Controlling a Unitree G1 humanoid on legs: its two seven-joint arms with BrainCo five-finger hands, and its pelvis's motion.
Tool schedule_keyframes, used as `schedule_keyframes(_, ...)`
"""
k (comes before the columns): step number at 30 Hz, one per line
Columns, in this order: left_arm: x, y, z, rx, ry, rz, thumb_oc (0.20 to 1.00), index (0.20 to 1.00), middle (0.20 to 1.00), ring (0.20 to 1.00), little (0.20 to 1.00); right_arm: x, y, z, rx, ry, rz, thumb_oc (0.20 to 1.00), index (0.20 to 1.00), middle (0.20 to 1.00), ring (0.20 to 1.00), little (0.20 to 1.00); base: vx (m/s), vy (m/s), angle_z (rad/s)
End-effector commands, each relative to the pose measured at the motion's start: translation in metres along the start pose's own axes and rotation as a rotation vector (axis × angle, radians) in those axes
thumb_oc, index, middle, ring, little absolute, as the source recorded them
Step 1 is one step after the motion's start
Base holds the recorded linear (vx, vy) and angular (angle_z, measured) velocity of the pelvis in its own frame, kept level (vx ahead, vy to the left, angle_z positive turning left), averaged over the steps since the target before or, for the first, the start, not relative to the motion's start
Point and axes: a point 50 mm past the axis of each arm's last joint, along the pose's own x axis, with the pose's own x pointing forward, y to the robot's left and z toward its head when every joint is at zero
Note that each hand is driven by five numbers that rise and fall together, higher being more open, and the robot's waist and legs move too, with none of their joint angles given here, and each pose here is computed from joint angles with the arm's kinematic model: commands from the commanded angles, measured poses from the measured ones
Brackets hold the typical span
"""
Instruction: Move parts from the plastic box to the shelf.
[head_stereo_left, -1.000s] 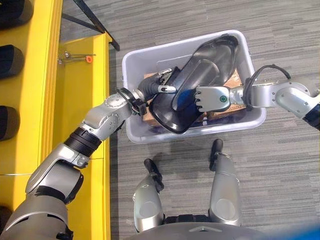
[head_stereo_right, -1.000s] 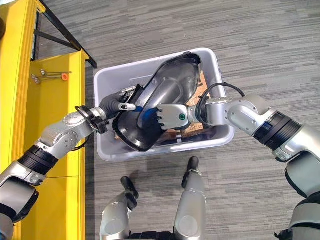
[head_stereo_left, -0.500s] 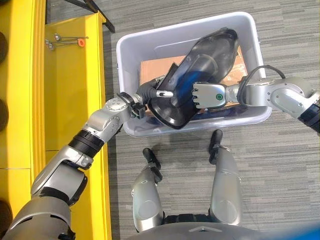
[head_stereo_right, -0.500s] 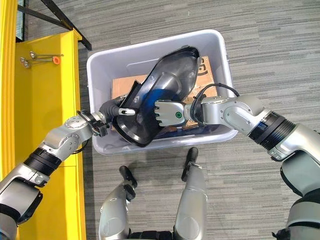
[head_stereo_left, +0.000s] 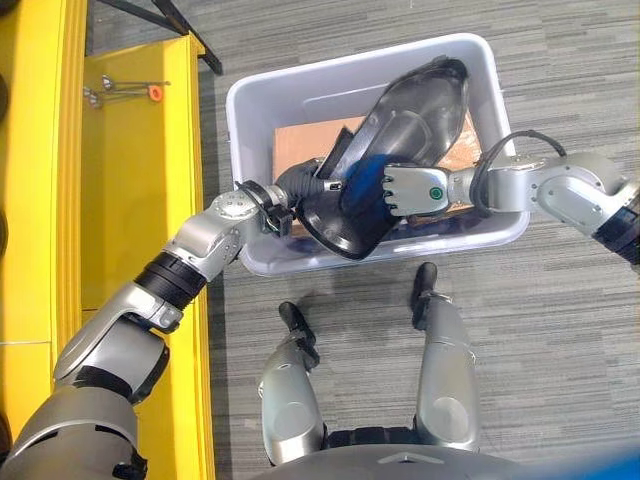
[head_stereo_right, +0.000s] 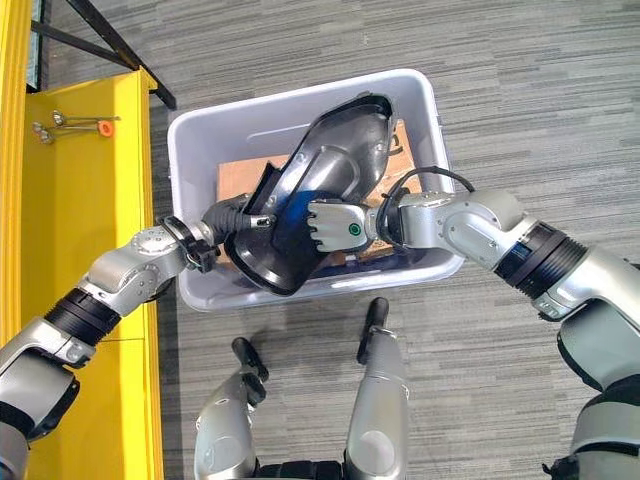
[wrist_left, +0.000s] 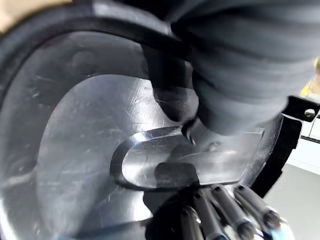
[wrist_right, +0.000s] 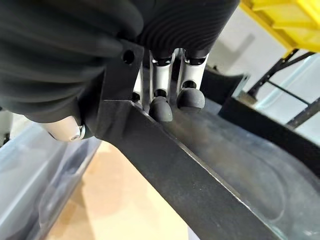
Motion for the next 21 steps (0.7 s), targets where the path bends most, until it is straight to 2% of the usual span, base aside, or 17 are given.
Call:
schedule_keyframes(1, 0.023, -0.07, 0.035, -0.061, -0.184, -0.333, 0.2, 0.2, 0.2, 0.2, 0.2, 0.014, -0.043, -0.058, -0.154, 0.164, -0.188, 0.2, 0.2, 0.2, 0.2, 0.2, 0.0, 0.0, 0.0)
schedule_keyframes(6, 0.022, -0.073, 0.032, -0.123, -0.208, -0.308, 0.2, 0.2, 0.2, 0.2, 0.2, 0.014, -0.041, -0.057, -0.126, 0.195, -0.2, 0.2, 0.2, 0.2, 0.2, 0.2, 0.0, 0.0, 0.0)
schedule_keyframes(7, 0.023, -0.072, 0.031, -0.147, -0.217, -0.284, 0.2, 0.2, 0.2, 0.2, 0.2, 0.014, -0.04, -0.056, -0.1, 0.217, -0.207, 0.834, 0.834, 0.834, 0.834, 0.834, 0.0, 0.0, 0.0)
schedule_keyframes(8, 0.023, -0.072, 0.03, -0.148, -0.218, -0.282, 0.2, 0.2, 0.2, 0.2, 0.2, 0.014, -0.04, -0.056, -0.096, 0.22, -0.205, 1.0, 1.0, 1.0, 1.0, 1.0, 0.0, 0.0, 0.0)
schedule_keyframes(13, 0.017, -0.067, 0.025, -0.208, -0.277, -0.212, 0.2, 0.2, 0.2, 0.2, 0.2, 0.006, -0.028, -0.06, 0.11, 0.416, -0.119, 1.0, 1.0, 1.0, 1.0, 1.0, 0.0, 0.019, 0.0)
schedule_keyframes(14, 0.013, -0.061, 0.023, -0.253, -0.294, -0.166, 0.2, 0.2, 0.2, 0.2, 0.2, 0.0, -0.021, -0.057, 0.2, 0.501, -0.098, 1.0, 1.0, 1.0, 1.0, 1.0, 0.01, 0.054, 0.0)
schedule_keyframes(16, 0.01, -0.057, 0.022, -0.271, -0.308, -0.132, 0.2, 0.2, 0.2, 0.2, 0.2, -0.004, -0.017, -0.056, 0.258, 0.564, -0.117, 1.0, 1.0, 1.0, 1.0, 1.0, 0.0, 0.049, 0.03)
schedule_keyframes(21, -0.001, -0.043, 0.009, -0.334, -0.333, 0.007, 0.2, 0.2, 0.2, 0.2, 0.2, -0.036, 0.008, -0.042, 0.503, 0.886, -0.195, 1.0, 1.0, 1.0, 1.0, 1.0, 0.0, 0.025, 0.02)
